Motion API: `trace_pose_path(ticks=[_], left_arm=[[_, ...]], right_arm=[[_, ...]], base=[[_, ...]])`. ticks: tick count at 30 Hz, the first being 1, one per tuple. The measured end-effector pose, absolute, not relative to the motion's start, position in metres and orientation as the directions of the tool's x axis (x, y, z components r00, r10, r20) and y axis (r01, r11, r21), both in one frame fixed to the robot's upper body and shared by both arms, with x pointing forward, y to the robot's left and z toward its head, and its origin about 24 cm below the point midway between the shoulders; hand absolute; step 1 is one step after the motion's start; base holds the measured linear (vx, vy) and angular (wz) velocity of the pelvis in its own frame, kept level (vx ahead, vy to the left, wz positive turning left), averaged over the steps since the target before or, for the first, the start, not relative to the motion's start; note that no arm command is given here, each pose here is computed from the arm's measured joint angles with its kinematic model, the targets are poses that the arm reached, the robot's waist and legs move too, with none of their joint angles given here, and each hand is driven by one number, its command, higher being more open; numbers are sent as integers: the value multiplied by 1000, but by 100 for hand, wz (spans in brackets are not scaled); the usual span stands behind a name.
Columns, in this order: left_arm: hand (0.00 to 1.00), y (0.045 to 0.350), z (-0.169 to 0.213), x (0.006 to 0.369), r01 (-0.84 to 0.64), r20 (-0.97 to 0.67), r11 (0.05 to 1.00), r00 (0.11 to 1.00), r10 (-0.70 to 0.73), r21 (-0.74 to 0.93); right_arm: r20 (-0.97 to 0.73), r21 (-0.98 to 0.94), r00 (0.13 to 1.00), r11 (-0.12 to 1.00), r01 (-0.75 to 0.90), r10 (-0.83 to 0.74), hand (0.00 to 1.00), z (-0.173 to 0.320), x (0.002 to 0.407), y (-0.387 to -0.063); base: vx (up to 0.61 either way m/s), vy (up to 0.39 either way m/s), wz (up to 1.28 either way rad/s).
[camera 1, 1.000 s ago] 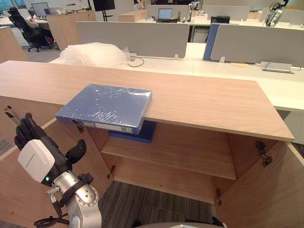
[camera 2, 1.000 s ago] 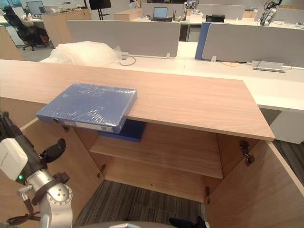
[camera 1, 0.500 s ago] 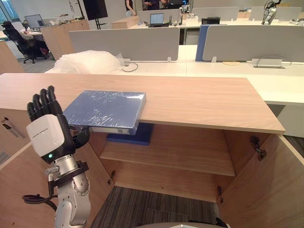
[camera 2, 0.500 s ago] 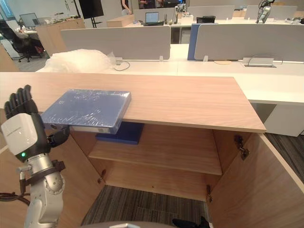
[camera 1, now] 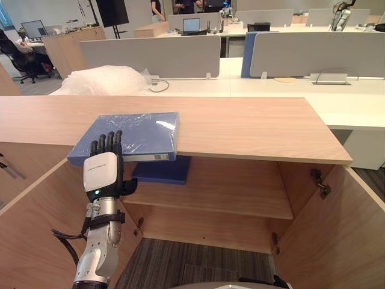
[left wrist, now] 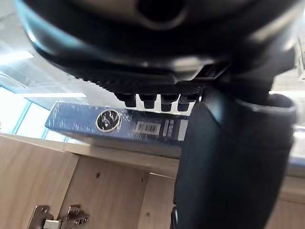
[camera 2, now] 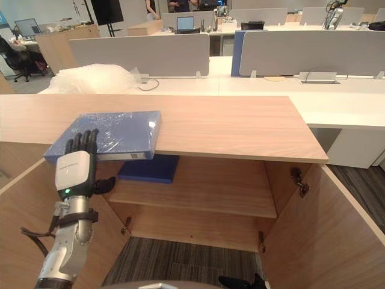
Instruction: Walk over to the cabinet, pick up the folder, carry it to the office cabinet, place the folder inside the office cabinet, then close the office cabinet door
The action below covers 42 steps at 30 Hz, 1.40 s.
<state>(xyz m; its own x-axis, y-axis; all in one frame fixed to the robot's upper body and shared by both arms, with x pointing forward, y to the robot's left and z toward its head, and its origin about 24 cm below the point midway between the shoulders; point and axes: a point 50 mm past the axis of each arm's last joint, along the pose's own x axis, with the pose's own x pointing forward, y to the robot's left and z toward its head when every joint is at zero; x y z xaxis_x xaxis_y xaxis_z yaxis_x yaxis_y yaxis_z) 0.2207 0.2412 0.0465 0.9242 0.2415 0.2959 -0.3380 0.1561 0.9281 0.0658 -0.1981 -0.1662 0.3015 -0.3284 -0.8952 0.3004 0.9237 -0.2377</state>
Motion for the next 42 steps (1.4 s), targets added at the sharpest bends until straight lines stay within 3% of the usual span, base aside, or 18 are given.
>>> trace_pose_path(ticks=[7,8,24,36,39,41,42], left_arm=[[100,247,48,221,-327,293,127,929,227,937],[0,248,47,221,-322,290,124,930,225,938],[0,242,79,246,-460,453,31,883,125,888],[0,244,80,252,-459,458,-11,883,101,888],[0,233,87,240,-512,499,59,853,154,857],[0,218,99,222,-594,555,184,801,225,783],[0,209,107,209,-643,577,291,765,285,709]], right_arm=[[-897,-234,301,926,297,-323,100,-167,67,-196],[-895,-241,306,929,279,-324,100,-166,68,-196],[-898,-238,303,932,273,-318,100,-167,70,-195],[-902,-230,298,933,276,-311,100,-168,71,-193],[-903,-229,292,928,293,-315,100,-168,70,-193],[-905,-229,272,914,334,-327,100,-168,68,-194],[-908,-235,252,905,355,-335,100,-169,65,-195]], base=[[1,-24,0],[-13,-33,0],[-1,-2,0],[-1,-6,0],[0,0,0],[0,0,0],[18,-29,3]])
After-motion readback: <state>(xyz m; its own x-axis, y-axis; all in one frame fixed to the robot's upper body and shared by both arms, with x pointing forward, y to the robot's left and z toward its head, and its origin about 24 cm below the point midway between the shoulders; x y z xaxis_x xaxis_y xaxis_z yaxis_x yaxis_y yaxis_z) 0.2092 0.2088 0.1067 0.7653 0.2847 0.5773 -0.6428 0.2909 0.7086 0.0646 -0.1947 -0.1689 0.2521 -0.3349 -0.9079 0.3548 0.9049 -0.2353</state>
